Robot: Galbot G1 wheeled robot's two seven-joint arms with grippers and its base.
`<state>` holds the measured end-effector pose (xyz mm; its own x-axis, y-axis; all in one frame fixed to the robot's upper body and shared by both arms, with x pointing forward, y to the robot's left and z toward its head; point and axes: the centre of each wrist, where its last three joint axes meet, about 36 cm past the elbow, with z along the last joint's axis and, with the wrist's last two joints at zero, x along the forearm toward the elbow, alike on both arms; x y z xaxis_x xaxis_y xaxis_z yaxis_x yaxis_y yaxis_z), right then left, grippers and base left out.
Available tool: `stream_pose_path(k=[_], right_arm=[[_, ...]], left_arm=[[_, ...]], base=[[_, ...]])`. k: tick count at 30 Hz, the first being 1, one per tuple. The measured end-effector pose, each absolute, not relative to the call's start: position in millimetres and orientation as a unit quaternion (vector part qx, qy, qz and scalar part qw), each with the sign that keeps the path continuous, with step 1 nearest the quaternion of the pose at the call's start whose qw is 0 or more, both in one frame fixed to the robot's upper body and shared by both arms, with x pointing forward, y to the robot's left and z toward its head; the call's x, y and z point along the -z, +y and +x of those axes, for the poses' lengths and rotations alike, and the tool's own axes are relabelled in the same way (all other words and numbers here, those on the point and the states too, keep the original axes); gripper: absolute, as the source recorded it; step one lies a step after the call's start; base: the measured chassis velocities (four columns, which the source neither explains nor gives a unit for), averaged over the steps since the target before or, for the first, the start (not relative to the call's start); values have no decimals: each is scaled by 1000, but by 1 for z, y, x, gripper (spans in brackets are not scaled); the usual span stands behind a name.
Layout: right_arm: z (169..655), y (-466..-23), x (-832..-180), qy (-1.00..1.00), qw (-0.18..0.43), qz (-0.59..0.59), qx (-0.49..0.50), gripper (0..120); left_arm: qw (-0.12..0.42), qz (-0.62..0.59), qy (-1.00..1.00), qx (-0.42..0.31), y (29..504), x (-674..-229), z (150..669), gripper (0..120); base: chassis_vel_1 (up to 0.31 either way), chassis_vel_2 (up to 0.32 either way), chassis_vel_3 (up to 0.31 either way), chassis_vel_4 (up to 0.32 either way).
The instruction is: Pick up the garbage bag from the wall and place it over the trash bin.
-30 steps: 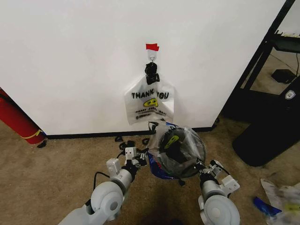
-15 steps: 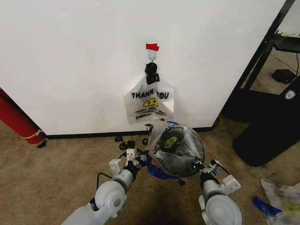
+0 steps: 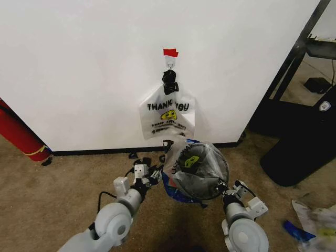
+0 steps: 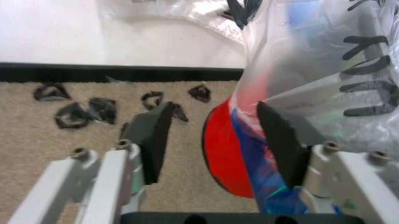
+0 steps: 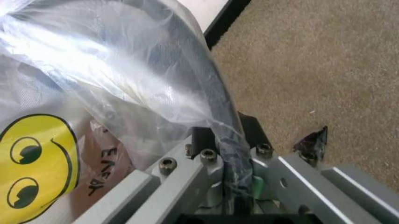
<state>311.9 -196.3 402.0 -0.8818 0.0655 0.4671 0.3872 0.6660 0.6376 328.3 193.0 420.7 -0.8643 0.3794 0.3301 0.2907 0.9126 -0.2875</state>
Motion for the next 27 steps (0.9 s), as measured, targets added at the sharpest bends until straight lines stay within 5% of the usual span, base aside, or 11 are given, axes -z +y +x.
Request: stream_pose_path(k=[11,27], right_arm=[[303,-182,-395,-906,210,-95,355,0],[293,-181,-396,-919,210,-53,328,0]], left_arm=[[157,-214,-942,-206,202,-492,382,98],[240,-261,-916,-187,208,-486,477,94]], base=[[0,0,0,0],[0,0,0,0]])
